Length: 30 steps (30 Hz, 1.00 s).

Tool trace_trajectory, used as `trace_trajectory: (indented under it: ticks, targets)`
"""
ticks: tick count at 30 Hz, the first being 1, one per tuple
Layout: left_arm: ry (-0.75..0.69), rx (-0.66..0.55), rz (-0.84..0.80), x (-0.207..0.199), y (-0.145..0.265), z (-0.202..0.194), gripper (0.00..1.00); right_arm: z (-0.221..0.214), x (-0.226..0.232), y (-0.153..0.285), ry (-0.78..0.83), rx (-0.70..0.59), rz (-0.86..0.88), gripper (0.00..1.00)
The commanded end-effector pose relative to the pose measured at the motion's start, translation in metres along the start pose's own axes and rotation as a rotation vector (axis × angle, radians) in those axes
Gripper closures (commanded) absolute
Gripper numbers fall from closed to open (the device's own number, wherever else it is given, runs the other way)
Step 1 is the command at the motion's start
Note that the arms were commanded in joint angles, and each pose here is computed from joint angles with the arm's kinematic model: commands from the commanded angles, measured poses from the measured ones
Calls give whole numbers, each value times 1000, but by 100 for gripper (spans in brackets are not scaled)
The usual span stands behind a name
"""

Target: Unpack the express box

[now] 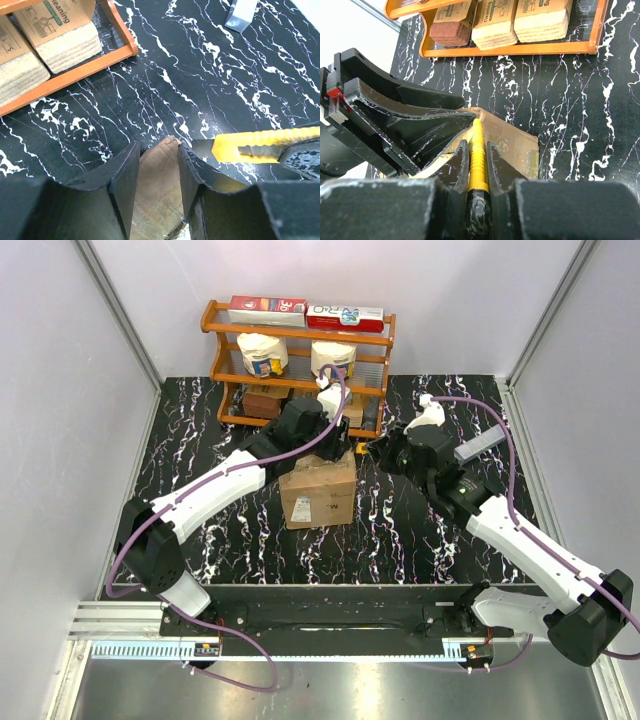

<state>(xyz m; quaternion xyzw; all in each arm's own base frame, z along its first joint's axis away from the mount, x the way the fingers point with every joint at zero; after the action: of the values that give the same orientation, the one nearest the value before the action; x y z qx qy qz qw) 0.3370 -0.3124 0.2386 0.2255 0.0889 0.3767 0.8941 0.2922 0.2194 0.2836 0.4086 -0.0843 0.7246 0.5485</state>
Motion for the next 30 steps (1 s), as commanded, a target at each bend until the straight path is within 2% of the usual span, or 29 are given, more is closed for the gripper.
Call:
trace_trajectory:
  ticks: [1, 11, 19, 30]
  targets:
    - [26, 208, 120, 17, 2, -50, 61, -16, 3, 7, 27, 97, 46, 100]
    - [109, 335, 225, 26, 4, -88, 62, -45, -12, 25, 56, 234, 59, 100]
    - [121, 422, 238, 26, 0, -111, 67, -61, -16, 32, 106, 330, 79, 100]
    - [129, 486, 250, 26, -4, -130, 69, -69, -23, 52, 120, 386, 87, 100]
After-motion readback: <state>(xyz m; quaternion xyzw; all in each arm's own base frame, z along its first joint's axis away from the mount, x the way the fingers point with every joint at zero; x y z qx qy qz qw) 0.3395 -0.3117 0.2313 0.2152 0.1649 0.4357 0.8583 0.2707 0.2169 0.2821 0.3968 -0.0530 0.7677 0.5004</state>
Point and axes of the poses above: each gripper's point midway between its finger pads, its own y axis back along the fingers, its own x axis along the line the jaws close on, z = x × y, the point moved 2 cm from there along y, back along the fingers, and after that the axes turned 11 degrees about -y, right-handed, at the moved point
